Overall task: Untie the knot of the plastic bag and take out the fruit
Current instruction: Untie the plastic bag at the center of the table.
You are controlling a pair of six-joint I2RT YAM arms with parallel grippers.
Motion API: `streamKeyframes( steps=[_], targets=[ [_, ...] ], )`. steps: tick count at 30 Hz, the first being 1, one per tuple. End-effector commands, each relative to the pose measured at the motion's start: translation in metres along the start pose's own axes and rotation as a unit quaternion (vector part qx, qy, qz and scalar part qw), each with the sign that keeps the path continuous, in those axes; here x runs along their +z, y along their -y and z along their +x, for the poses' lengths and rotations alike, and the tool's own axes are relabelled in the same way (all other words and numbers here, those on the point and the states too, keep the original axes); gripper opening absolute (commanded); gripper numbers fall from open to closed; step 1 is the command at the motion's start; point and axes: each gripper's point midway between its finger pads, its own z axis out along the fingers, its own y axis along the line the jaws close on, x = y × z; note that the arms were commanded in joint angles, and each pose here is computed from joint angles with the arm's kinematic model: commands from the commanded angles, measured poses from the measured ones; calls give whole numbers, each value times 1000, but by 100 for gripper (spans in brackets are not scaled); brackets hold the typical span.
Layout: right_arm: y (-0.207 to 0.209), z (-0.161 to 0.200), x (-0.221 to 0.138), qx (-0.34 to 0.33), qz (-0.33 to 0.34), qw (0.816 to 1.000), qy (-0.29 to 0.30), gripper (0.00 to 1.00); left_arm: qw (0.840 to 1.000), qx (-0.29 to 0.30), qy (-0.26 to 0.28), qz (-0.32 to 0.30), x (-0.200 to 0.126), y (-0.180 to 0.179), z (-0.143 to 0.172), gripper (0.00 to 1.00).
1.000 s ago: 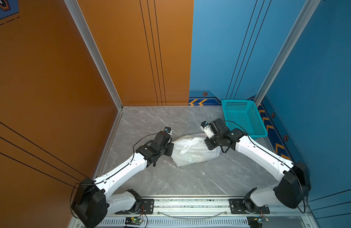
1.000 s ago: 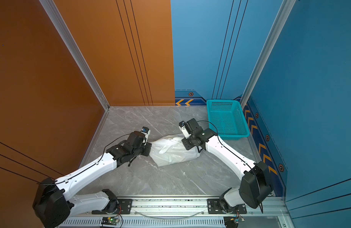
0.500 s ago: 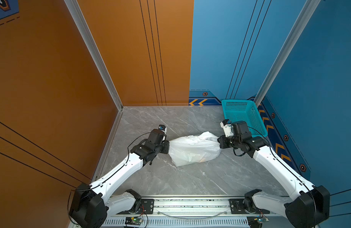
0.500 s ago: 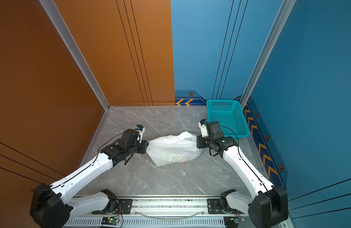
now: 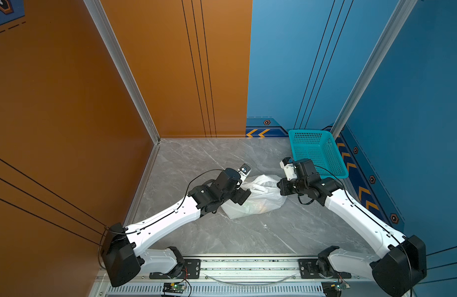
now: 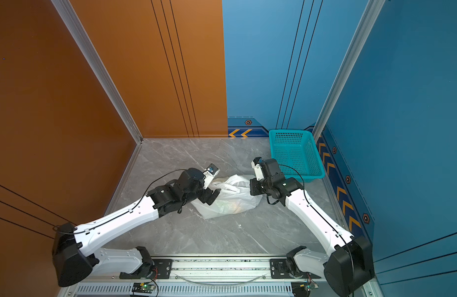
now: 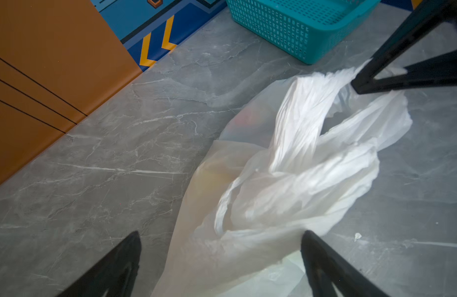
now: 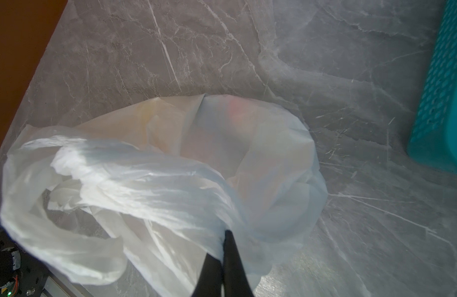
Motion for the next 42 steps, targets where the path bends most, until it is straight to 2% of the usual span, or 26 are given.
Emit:
streamKeyframes(
  steps=[1,7,10,14,17,21,22,24,26,29,30,37,42],
  targets=[
    [-4,-12,-4,2,1,1000,14,0,998,55,10,32,6,13,-9,90],
    [-6,-12,-3,2,-1,1000,13,0,995,51,15,88,9,26,-10,79],
    [-7,-11,-2,1,-2,1000,12,0,997,52,5,65,15,19,-7,71],
    [-7,-12,-3,1,0,1000,14,0,999,46,-8,-4,21,-4,-2,46],
    [-6,-12,-3,1,1,1000,14,0,999,31,5,-26,16,-18,-4,41],
    [-3,-8,-2,5,4,1000,12,0,999,-7,35,-31,1,-34,-12,35],
    [-3,-6,-2,7,5,1000,11,0,999,-20,28,-30,2,-37,0,33],
    [-2,-4,-3,9,6,1000,11,0,998,-46,35,-27,-3,-45,3,29],
    [-1,0,-3,12,6,1000,10,0,996,-71,43,-22,-8,-50,7,21],
    [1,7,-3,18,7,1000,6,0,995,-89,41,-24,-11,-53,14,3],
    [2,10,-3,20,8,1000,5,0,995,-92,39,-24,-11,-52,17,0],
    [11,35,-2,42,19,999,-7,0,989,-135,50,-15,-17,-47,26,0],
    [11,42,-3,45,17,999,-11,0,989,-129,76,19,-30,-32,14,0]
  ],
)
